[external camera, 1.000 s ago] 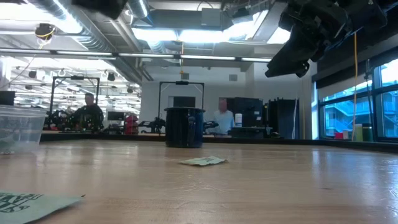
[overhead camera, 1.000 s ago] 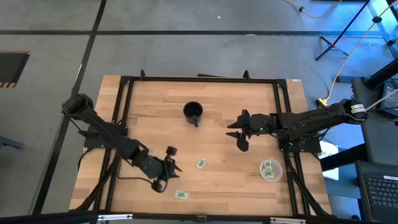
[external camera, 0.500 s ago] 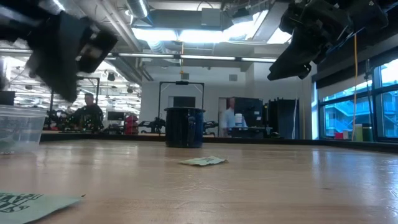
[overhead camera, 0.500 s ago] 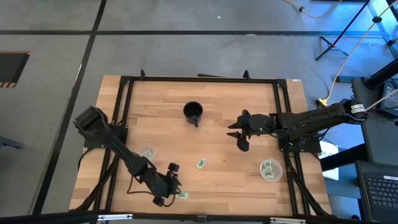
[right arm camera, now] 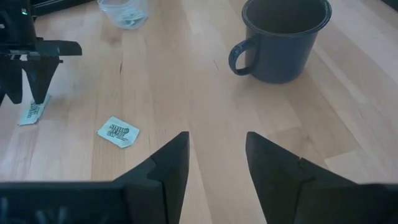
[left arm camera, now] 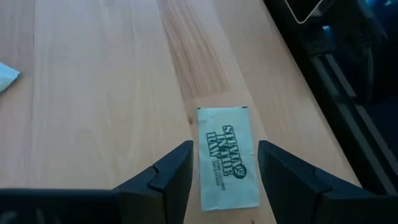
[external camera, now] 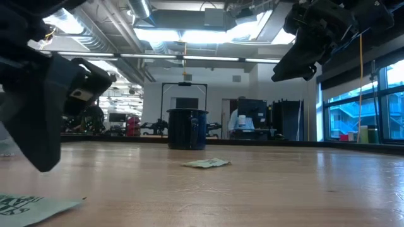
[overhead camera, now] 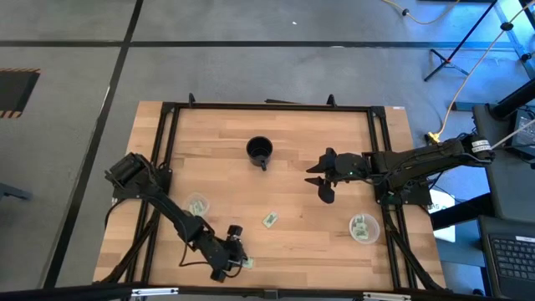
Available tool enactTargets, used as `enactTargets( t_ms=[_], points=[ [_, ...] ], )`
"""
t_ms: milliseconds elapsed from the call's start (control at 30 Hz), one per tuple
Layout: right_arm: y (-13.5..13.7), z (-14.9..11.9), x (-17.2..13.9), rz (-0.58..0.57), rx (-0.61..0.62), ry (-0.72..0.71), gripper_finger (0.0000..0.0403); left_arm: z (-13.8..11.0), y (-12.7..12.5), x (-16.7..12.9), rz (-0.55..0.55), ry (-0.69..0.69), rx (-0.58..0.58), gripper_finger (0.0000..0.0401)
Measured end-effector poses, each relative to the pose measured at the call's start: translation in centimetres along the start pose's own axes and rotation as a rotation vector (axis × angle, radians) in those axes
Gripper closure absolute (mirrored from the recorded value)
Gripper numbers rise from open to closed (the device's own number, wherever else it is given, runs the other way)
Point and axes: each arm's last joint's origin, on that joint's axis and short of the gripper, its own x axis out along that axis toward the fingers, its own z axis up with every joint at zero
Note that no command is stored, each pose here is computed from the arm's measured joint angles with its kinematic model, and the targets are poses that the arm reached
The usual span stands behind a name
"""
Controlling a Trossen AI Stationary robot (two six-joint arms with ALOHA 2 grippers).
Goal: Pick and place Stevia / Truvia into bins
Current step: Put the stevia packet into the left transparent container
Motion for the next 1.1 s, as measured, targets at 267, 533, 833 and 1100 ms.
enactTargets(
  t_ms=[267, 533, 833, 1100],
  points=[
    [0.0, 0.0, 0.0, 0.000, -0.002, 0.000, 0.0240, 0.0, -0.1, 0.0, 0.021, -0.015, 0.046, 0.0227],
    [0.0, 0.0, 0.0, -0.002, -0.004, 0.005, 0.0240, -0.2, -0.1, -0.1, 0.022, 0.002, 0.056, 0.0227],
    [0.0, -0.1, 0.0, -0.002, -0.007, 0.006, 0.0240, -1.2, -0.3, 2.0, -0.029, 0.003, 0.053, 0.0227],
    [0.0, -0.1, 0.0, -0.003, -0.009, 0.008, 0.0240, -1.6, -0.2, 2.1, 0.022, 0.032, 0.067, 0.0247]
  ],
)
